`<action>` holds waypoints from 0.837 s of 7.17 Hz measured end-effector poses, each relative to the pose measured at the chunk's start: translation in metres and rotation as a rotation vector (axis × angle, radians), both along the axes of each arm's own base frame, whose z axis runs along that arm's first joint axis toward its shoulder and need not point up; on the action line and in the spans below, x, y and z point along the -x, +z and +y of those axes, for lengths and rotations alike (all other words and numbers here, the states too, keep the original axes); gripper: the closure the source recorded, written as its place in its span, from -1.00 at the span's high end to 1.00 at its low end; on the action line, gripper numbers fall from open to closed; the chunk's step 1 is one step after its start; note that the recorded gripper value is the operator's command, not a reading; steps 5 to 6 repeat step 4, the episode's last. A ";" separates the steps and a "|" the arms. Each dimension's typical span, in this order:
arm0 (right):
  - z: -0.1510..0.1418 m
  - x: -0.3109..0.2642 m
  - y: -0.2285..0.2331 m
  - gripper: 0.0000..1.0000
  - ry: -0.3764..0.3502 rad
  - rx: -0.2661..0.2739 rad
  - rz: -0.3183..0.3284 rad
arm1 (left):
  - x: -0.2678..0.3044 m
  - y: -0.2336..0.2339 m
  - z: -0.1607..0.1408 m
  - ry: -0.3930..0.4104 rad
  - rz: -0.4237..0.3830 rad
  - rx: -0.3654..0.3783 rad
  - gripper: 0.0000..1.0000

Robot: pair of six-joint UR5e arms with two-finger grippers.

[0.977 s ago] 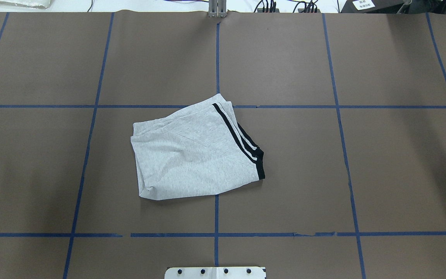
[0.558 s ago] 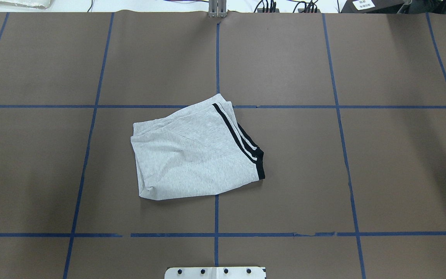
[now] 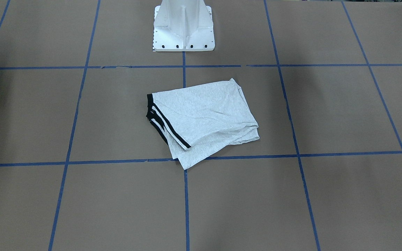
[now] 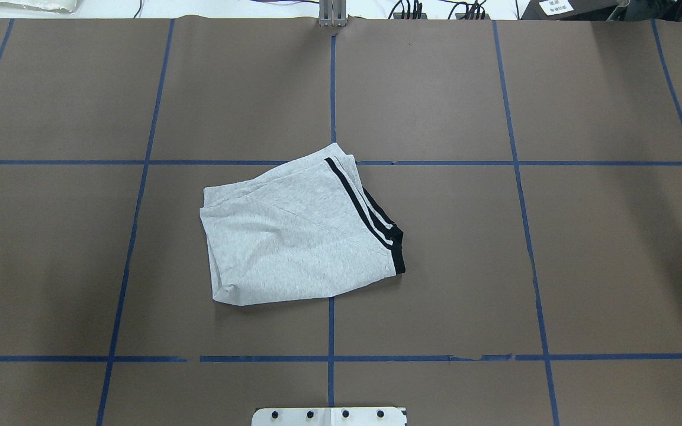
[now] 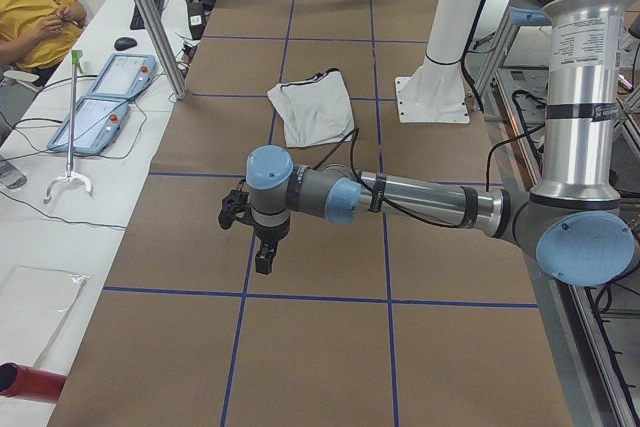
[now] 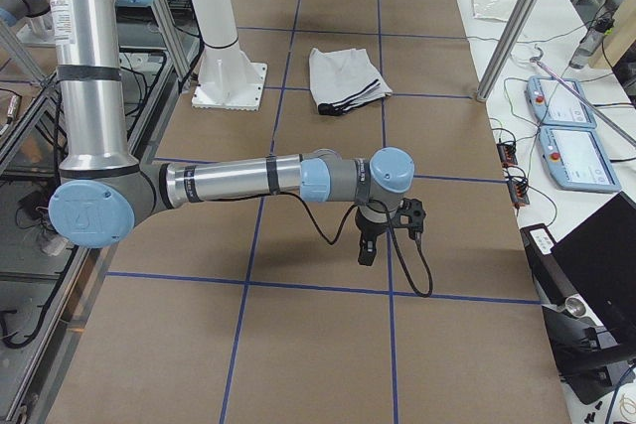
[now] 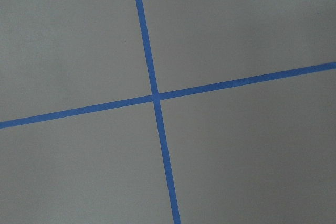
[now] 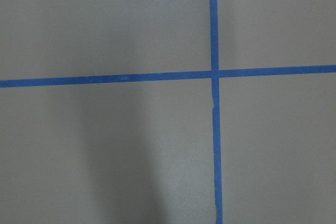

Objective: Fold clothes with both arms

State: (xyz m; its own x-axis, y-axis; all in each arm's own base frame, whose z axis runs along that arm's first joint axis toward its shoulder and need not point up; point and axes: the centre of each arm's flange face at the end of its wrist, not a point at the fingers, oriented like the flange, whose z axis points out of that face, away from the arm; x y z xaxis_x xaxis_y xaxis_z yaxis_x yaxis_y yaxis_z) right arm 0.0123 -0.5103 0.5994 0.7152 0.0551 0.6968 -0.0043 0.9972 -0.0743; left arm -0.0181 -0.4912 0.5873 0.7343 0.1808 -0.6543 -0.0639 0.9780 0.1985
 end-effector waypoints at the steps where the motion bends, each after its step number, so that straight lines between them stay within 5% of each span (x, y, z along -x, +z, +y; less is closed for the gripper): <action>1: 0.000 0.000 0.000 1.00 0.000 0.000 -0.001 | 0.000 0.000 0.000 -0.001 0.000 0.001 1.00; 6: 0.000 0.000 0.001 1.00 0.001 0.001 0.000 | 0.000 0.005 -0.001 -0.001 -0.001 0.010 1.00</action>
